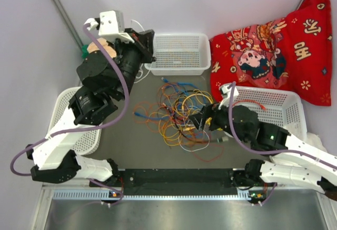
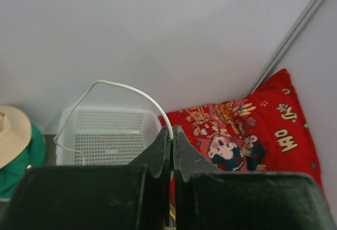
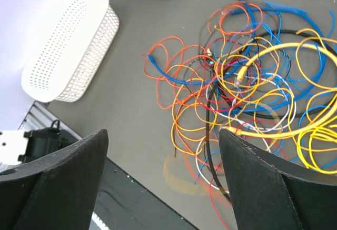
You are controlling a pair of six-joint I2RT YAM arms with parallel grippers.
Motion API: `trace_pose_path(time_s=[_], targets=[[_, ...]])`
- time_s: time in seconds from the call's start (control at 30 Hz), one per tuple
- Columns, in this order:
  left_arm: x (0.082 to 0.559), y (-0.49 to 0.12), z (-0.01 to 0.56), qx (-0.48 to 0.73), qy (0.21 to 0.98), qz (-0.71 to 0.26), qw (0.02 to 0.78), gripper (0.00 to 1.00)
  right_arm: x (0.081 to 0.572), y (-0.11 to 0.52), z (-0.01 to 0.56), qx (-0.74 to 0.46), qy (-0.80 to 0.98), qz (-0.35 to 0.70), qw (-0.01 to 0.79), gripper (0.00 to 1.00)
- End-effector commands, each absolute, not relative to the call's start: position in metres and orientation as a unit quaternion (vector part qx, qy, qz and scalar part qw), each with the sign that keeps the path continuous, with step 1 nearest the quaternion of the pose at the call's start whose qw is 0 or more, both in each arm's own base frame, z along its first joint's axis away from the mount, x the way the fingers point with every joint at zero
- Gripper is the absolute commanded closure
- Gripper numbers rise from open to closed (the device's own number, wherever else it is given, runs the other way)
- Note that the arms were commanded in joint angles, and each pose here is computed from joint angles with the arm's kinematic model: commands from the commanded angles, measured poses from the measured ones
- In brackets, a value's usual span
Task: Untangle the cables
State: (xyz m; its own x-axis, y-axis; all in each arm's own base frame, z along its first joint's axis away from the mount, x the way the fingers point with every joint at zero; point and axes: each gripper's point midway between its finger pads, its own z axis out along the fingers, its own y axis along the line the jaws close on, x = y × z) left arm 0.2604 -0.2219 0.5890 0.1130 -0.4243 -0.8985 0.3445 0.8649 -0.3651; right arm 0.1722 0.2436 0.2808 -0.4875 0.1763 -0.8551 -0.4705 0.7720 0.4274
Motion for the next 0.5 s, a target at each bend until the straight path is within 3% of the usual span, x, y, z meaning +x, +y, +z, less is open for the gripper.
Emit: trace_pose_path(time_s=[0.0,0.17,0.47], targets=[[0.261,-0.183,0.569,-0.091,0.641,-0.200,0.735,1.00,0.162,0.234,0.299,-0.113,0.788,0.336,0.504,0.16],[0.264,-0.131,0.510,-0.152,0.688,-0.043,0.709,1.00,0.159,0.229,0.300,-0.117,0.782,0.341,0.509,0.16],[0.268,-0.032,0.379,-0.277,0.746,0.034,0.605,1.00,0.155,0.246,0.283,-0.144,0.784,0.351,0.492,0.16]])
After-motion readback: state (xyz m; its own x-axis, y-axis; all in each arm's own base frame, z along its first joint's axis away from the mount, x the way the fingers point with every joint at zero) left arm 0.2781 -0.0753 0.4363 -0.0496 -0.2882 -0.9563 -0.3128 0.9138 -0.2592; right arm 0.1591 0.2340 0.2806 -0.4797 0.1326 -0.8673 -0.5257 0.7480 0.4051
